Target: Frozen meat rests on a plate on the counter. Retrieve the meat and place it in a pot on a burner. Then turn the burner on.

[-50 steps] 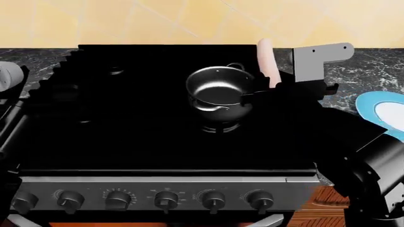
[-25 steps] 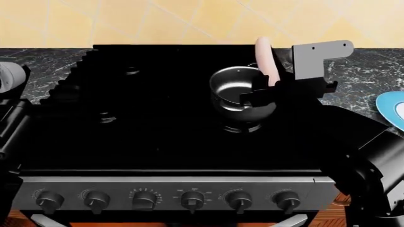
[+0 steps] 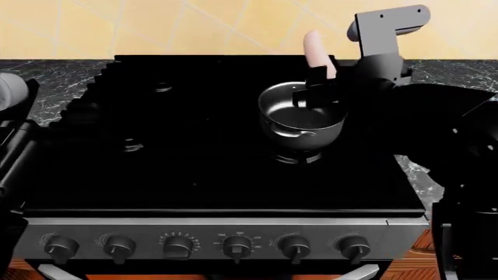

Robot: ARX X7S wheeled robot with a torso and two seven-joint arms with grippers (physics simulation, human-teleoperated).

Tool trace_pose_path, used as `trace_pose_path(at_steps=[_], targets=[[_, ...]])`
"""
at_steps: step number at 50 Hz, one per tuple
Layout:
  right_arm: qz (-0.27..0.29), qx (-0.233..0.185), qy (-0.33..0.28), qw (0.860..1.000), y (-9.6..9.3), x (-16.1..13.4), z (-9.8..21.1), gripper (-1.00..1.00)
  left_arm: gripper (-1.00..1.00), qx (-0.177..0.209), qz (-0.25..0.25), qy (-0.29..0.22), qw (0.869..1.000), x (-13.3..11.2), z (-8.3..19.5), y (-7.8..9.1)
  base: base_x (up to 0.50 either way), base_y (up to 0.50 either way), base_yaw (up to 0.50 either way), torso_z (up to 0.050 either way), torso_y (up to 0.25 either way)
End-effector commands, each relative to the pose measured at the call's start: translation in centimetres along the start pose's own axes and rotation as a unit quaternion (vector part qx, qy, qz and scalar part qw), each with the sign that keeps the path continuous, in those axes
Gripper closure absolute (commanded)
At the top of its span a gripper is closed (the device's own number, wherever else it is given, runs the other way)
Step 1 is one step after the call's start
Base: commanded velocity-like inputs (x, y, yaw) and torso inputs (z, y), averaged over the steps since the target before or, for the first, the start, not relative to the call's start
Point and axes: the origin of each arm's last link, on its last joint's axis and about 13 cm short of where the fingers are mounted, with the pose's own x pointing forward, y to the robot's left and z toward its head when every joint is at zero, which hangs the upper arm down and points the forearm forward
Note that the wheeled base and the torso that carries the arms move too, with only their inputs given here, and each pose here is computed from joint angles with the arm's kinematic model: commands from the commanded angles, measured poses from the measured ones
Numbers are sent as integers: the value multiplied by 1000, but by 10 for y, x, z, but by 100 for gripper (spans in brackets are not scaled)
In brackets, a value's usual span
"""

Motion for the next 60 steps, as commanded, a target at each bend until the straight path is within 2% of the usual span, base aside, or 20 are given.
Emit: trace_pose_path(at_steps=[1, 16, 31, 60], targets=[[23, 7, 50, 998, -6, 4, 22, 100, -100, -7, -1, -9, 1000, 1, 6, -2, 0, 0, 0, 0, 0], [32, 16, 109, 993, -25, 44, 39, 100, -100, -10, 2, -4, 1000, 22, 13, -7, 0, 0, 0, 0, 0], [29, -22, 139, 990, -29, 62, 57, 100, -100, -28, 1, -4, 1000, 34, 16, -6, 0, 0, 0, 0, 0], [59, -45, 182, 980, -19, 75, 32, 100, -100, -25, 11, -1, 1000, 40, 11, -2, 0, 0, 0, 0, 0]])
